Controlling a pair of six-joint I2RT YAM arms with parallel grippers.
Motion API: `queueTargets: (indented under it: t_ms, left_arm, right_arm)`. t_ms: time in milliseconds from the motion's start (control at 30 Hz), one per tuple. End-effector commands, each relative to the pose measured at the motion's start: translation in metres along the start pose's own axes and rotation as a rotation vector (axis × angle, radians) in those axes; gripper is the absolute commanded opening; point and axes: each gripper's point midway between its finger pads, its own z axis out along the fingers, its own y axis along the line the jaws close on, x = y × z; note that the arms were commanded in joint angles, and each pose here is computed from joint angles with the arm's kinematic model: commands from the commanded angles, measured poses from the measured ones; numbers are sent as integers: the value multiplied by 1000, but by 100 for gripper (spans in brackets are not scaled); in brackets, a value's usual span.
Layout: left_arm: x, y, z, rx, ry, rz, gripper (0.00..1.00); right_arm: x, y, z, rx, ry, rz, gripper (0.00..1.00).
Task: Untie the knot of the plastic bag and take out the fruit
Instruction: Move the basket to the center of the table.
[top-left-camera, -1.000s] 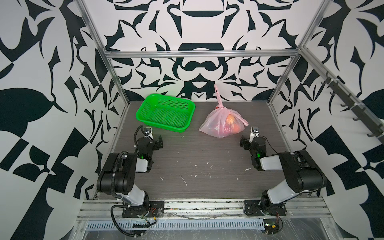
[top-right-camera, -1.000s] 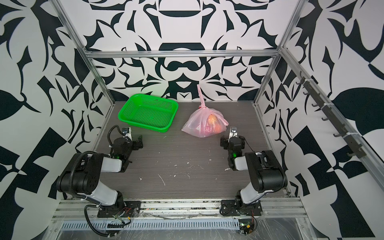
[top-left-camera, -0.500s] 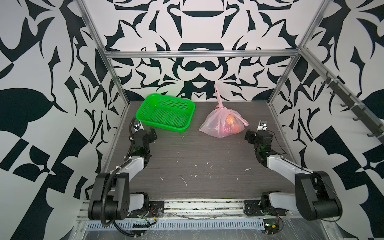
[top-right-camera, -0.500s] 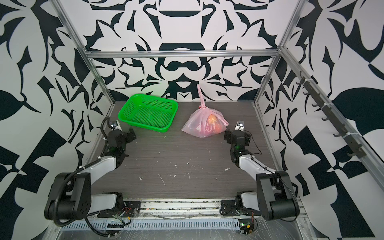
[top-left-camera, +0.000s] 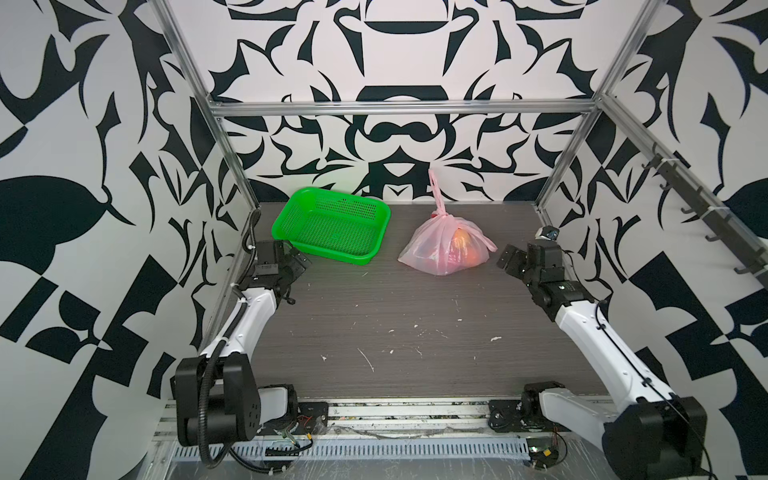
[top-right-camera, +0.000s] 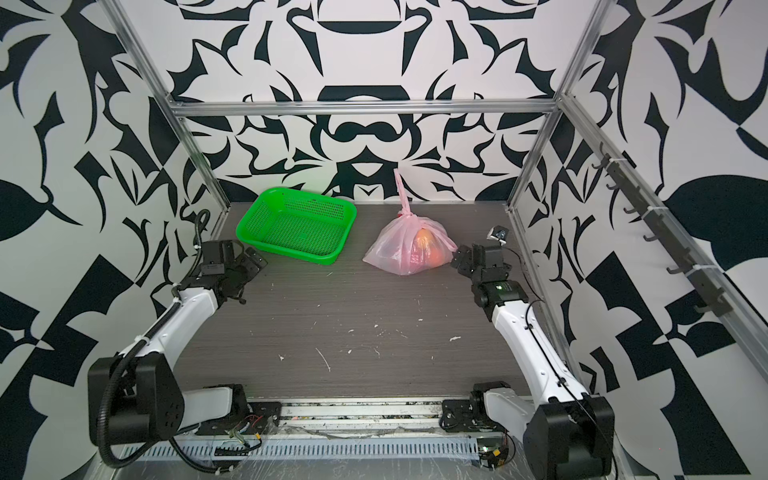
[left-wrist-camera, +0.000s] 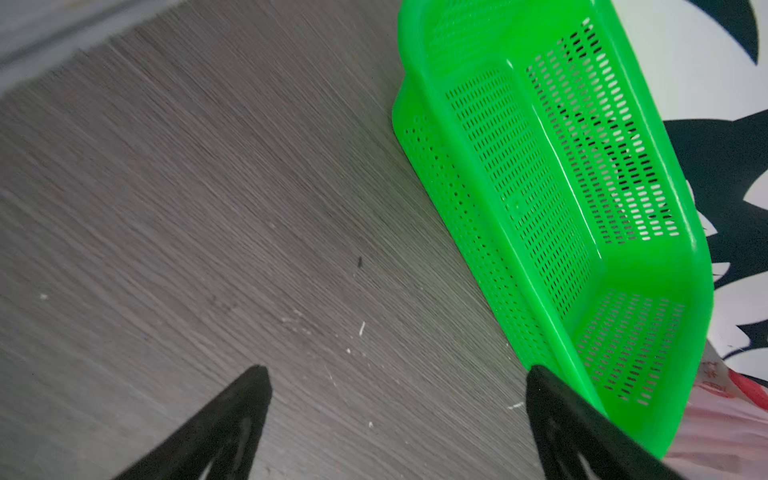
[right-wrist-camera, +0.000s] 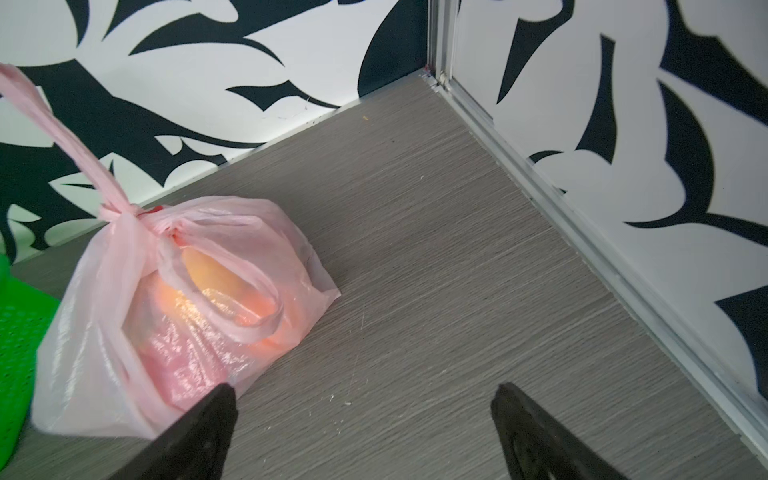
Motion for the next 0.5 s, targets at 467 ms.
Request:
queueTargets:
  t_ms: [467]
  left_arm:
    - [4, -61, 59, 132, 247, -143, 99]
  right_arm:
    - [12, 40, -18, -166, 91, -24, 97]
